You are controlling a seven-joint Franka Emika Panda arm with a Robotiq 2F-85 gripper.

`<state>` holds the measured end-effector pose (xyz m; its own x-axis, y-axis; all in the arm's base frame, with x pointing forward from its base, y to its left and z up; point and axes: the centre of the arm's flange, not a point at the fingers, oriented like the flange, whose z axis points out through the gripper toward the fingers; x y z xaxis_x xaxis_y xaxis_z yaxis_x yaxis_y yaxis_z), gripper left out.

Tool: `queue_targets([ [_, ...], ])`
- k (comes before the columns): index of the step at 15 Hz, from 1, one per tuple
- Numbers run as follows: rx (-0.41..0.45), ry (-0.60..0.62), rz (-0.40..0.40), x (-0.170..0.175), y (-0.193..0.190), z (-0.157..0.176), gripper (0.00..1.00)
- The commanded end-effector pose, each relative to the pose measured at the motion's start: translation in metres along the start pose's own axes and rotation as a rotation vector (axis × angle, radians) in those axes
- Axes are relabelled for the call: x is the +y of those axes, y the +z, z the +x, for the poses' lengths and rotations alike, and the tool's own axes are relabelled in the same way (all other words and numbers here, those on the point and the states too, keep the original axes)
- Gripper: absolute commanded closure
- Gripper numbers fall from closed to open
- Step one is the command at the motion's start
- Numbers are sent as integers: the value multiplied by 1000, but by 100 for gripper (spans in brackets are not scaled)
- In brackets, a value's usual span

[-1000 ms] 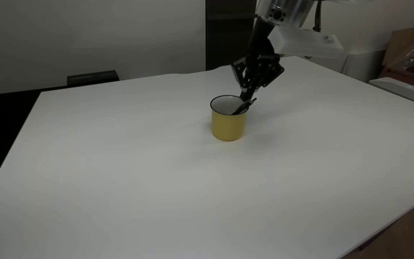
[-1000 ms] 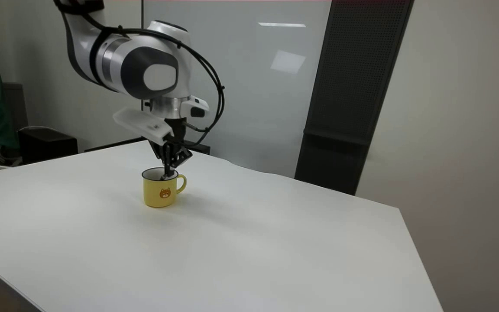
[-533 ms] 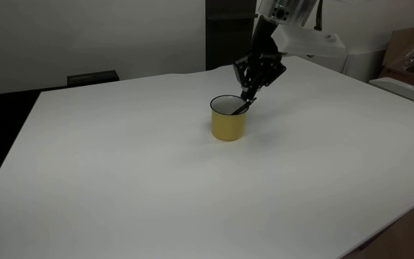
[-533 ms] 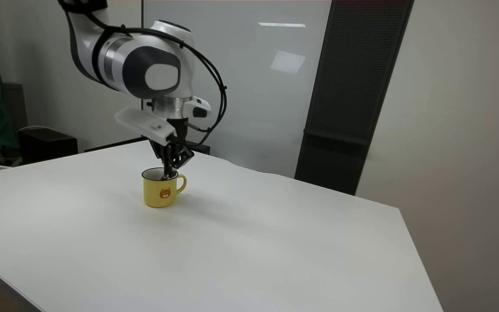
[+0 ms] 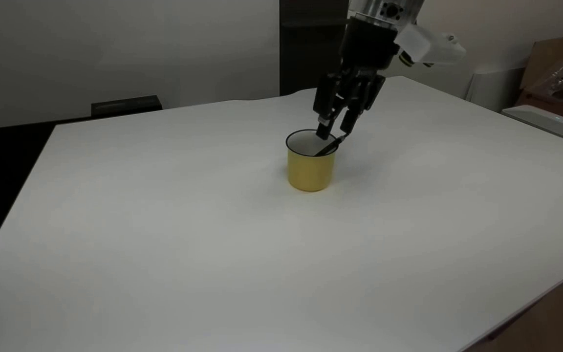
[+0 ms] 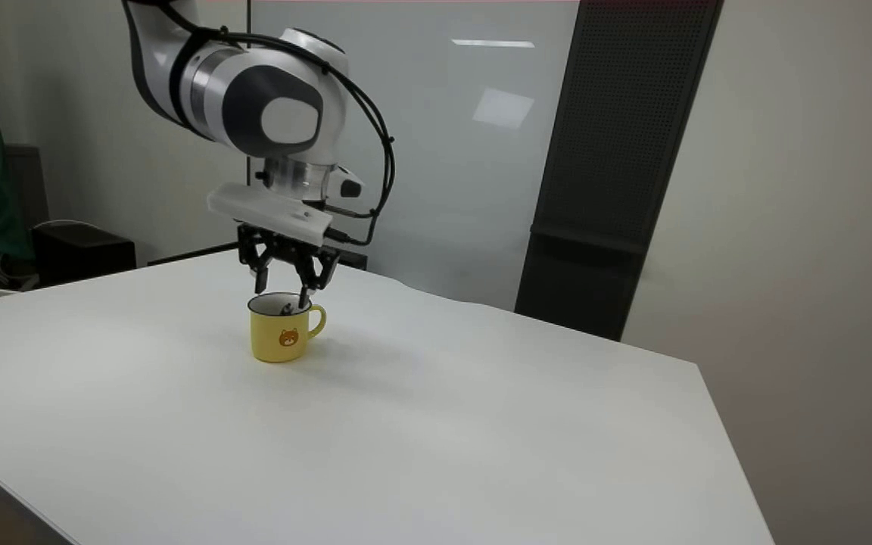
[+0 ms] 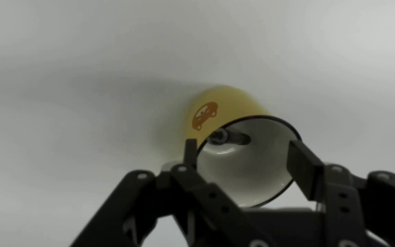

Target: Remove the pen from the cup and put it on the table

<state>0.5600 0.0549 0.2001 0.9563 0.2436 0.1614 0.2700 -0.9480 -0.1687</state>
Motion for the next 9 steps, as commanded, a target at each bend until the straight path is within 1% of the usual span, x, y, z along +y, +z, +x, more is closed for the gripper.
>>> queue_targets([
  [1, -18, -79, 24, 7, -16, 4, 0],
  [2, -20, -84, 27, 8, -17, 4, 43],
  [3, -23, -95, 29, 9, -18, 4, 39],
  [4, -28, -102, 33, 10, -19, 3, 40],
  [5, -31, -108, 35, 11, -19, 3, 46],
  [6, -35, -114, 37, 11, -19, 2, 55],
  [9, -46, -122, 43, 12, -17, 0, 76],
])
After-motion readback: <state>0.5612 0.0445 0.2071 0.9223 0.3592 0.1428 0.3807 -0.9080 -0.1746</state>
